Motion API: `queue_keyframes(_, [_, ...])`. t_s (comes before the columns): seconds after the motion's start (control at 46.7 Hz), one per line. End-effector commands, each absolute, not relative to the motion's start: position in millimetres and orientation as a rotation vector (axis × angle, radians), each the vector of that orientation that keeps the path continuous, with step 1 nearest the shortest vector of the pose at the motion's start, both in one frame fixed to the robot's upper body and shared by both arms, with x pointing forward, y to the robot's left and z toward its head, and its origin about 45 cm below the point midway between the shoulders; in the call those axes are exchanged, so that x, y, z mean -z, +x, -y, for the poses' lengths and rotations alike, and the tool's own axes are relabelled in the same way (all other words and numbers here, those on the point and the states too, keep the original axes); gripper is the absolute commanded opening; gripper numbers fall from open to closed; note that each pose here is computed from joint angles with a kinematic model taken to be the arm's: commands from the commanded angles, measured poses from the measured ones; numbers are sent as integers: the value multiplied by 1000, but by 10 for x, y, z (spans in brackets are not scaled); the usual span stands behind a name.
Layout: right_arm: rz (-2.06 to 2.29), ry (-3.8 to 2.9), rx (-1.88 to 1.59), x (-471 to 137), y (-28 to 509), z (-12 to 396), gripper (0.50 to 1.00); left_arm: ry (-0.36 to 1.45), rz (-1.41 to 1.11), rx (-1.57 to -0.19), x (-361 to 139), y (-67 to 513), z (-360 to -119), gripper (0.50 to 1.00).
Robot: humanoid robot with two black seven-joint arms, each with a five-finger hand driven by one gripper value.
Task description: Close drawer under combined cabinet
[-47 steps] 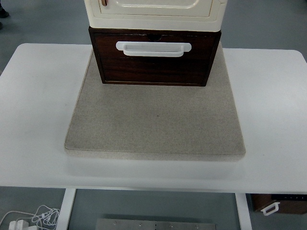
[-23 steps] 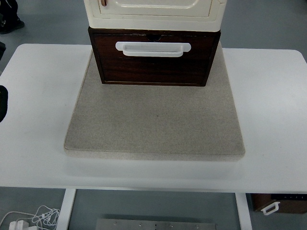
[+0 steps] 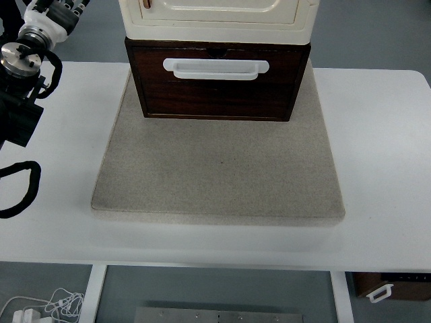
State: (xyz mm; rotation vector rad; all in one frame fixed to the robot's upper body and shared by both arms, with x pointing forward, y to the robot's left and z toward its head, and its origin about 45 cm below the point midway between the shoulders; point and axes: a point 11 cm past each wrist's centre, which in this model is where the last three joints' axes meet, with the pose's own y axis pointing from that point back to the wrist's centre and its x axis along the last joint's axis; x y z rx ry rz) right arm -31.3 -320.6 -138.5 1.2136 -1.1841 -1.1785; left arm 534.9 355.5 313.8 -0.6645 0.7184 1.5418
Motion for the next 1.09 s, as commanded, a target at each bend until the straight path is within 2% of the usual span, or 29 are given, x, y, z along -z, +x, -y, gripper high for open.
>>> queue_keyframes(0.0, [1186,1213,1180,1385,-313,3206,952,-666,-732,-1528,-3019,5310,-3557,1000])
queue_keyframes(0.428, [1190,1211,1183,1385,-311,3206,952,-746,-775,-1436,-2749,5208,-3501,1000])
queue_keyframes(0.706, [1189,1213,1181,1385,-310,3206,952,-795,-798,-1449,-2617,5206,-3361,1000])
queue_keyframes(0.835, [1192,1214,1181,1385,-307,3206,952,-861,-814,-1454,-2627,5205,-3385,1000])
queue_keyframes(1.07, [1189,1213,1181,1385,-310,3206,952,-872,-816,-1457,-2626,5205,-3386,1000])
